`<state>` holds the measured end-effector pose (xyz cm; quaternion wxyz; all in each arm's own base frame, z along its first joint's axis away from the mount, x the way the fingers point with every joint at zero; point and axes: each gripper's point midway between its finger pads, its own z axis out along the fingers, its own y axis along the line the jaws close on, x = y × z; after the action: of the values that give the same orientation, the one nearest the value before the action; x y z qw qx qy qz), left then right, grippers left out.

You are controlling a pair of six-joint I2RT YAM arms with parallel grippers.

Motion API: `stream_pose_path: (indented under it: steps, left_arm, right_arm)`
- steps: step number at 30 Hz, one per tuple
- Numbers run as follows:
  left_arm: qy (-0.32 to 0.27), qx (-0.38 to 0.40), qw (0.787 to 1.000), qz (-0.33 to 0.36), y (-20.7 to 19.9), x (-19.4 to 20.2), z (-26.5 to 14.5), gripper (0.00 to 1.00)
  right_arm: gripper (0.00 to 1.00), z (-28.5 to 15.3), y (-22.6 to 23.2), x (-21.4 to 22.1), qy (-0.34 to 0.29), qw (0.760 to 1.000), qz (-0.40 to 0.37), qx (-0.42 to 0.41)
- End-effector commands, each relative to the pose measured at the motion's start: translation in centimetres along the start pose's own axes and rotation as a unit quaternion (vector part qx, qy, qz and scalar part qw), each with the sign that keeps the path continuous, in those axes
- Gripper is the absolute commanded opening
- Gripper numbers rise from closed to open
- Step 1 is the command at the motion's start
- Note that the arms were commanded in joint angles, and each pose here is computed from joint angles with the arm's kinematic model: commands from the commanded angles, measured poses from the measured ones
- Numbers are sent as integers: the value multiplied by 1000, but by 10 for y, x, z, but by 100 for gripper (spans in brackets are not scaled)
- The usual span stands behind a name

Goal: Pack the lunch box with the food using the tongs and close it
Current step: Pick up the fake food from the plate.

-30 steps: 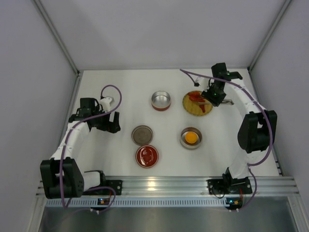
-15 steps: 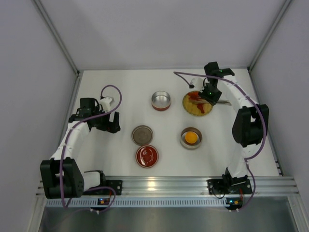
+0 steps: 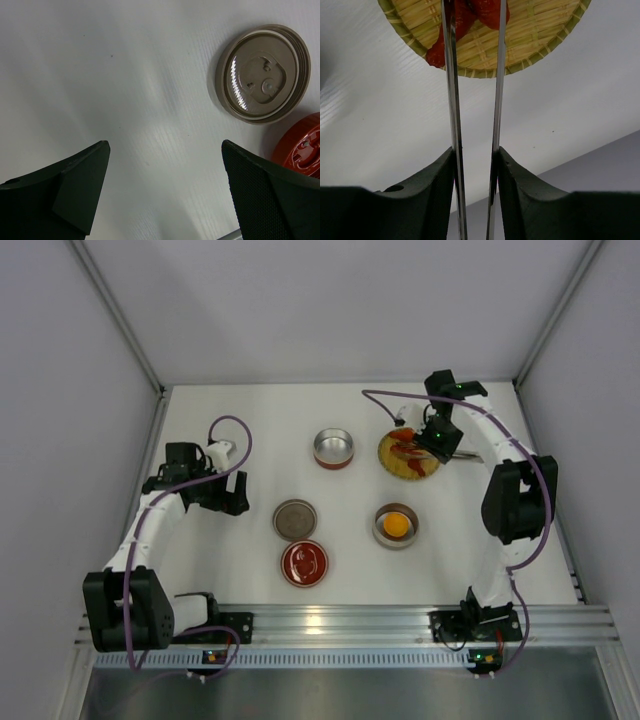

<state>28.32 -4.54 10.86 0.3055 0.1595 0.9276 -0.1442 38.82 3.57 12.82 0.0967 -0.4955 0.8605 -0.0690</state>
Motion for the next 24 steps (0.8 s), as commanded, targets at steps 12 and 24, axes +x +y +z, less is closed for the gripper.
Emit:
stream_pose_path:
  steps: [12, 24]
  left_arm:
    - [-29, -8, 999, 22, 1, -15, -7, 98]
    - [-32, -8, 999, 22, 0, -17, -9, 98]
  right_arm:
    - [4, -56, -11, -13, -62, 998, 23, 25]
    - [0, -86, -12, -31, -128, 990, 45, 35]
